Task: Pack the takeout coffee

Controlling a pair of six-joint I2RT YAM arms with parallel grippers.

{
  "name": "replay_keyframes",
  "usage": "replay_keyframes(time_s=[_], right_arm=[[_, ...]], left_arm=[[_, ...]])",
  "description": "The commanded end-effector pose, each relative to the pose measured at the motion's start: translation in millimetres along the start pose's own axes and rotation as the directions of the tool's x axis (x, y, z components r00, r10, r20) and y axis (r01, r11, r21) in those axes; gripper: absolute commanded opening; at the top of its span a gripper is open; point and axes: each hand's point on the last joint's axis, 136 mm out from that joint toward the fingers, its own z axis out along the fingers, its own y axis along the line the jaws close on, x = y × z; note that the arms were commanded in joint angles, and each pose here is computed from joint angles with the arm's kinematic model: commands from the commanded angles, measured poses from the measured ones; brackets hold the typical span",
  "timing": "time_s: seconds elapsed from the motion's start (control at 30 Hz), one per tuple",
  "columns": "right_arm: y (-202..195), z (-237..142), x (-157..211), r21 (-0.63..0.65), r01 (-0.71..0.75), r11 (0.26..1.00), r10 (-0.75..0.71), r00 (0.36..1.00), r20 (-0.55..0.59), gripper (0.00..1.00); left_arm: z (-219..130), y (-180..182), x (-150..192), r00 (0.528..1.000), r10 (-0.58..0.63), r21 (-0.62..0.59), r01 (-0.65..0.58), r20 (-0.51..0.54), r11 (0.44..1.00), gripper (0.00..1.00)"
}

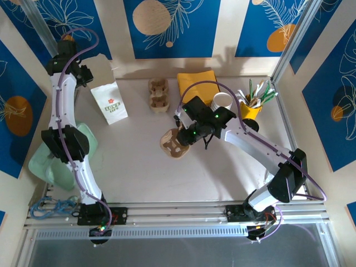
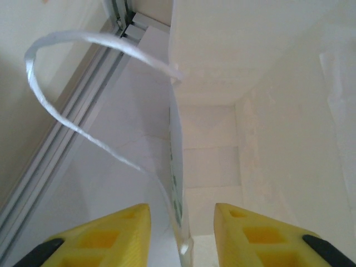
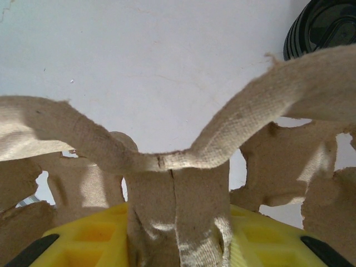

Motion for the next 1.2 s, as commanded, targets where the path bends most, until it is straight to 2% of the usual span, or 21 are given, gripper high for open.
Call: replay_keyframes(time_s=[0.0,0.3,0.47,0.63,0.83,1.17], right_arm=[[2,-11,5,-0.022,0.010,1.000,-0.009,1.000,0.010,0.35],[1,-12,6,-0.020,0.005,1.000,-0.005,1.000,0.011,0.35],[0,-12,7,-0.018,0.002,1.000,-0.002,1.000,0.011,0.35],[-2,-11,8,-0.019,-0.003,1.000,0.003,1.000,0.012,0.35],[-3,-12,9,-0.022,-0.006,1.000,0.007,1.000,0.017,0.35],[-3,-17,8,-0.027,-0.010,1.000,0.011,1.000,0.029,0.35]], left_arm=[[2,5,-5,1.000,0.020,-0.005,-0.020,-0.008,1.000,0.29],[6,1,-2,1.000,0.015,0.010,-0.015,-0.024,1.000,0.26],[11,1,2,0.999,0.016,0.010,-0.015,-0.044,1.000,0.16],[12,2,6,0.998,0.019,0.006,-0.019,-0.059,1.000,0.14],[7,0,8,0.998,0.021,0.022,-0.020,-0.064,1.000,0.01],[-20,-11,21,0.996,0.029,0.103,-0.019,-0.090,0.994,0.00]])
